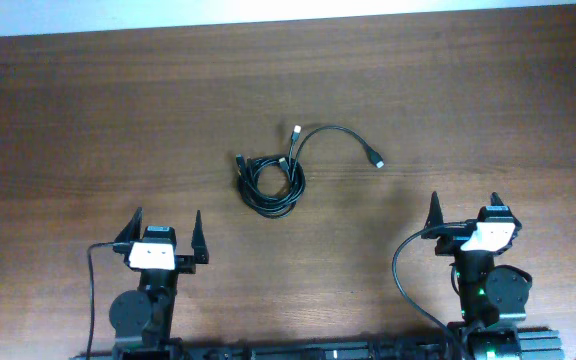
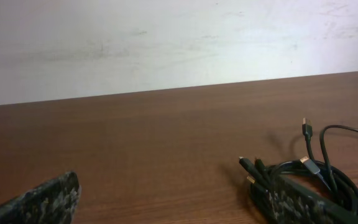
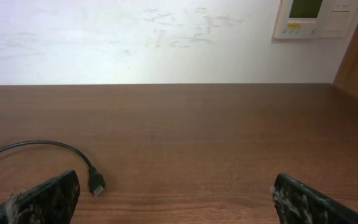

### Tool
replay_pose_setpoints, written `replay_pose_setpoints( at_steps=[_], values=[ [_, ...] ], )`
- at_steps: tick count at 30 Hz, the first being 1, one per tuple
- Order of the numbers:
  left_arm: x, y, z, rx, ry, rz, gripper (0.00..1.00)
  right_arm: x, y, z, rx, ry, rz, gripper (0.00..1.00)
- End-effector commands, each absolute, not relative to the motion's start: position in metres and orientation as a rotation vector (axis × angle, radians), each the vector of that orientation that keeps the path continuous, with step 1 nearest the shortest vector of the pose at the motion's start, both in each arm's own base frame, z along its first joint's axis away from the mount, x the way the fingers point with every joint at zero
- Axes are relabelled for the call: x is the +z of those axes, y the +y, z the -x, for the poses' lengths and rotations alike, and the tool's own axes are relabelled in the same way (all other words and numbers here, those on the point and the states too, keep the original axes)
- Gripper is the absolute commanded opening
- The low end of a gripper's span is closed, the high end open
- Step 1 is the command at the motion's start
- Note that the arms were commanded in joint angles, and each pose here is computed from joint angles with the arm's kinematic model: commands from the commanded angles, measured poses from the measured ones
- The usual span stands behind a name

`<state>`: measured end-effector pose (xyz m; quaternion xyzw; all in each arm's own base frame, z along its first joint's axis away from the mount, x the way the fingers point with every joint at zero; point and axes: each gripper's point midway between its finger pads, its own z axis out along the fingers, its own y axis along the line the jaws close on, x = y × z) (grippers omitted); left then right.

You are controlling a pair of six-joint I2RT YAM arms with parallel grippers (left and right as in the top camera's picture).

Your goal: Untangle cables

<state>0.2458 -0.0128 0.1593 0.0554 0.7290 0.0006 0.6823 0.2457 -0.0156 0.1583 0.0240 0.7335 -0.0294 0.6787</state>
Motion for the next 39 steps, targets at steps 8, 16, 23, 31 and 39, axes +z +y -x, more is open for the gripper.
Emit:
replay_pose_setpoints(
  at_steps=[8, 16, 23, 31, 39],
  values=[
    [0.1572, -0.0124, -0.2457, 0.003, 1.642, -0.123, 0.99, 0.1556, -0.0181, -0.2455, -0.081, 1.649, -0.063, 0.98],
    [0.1573, -0.0123, -0.2457, 0.004, 1.641, -0.123, 0.99, 0.1556, -0.0181, -0.2455, -0.081, 1.649, -0.063, 0.98],
    [0.1581, -0.0124, -0.2458, 0.003, 1.638, -0.123, 0.99, 0.1556, -0.0181, -0.2455, -0.081, 1.649, -0.063, 0.99],
    [0.1583, -0.0124, -0.2457, 0.003, 1.637, -0.123, 0.99, 0.1556, -0.0181, -0.2455, -0.081, 1.649, -0.063, 0.98],
    [0.1611, -0.0124, -0.2459, 0.001, 1.627, -0.12, 0.99, 0.1556, -0.0181, -0.2455, -0.081, 1.649, -0.063, 0.98]
  ],
)
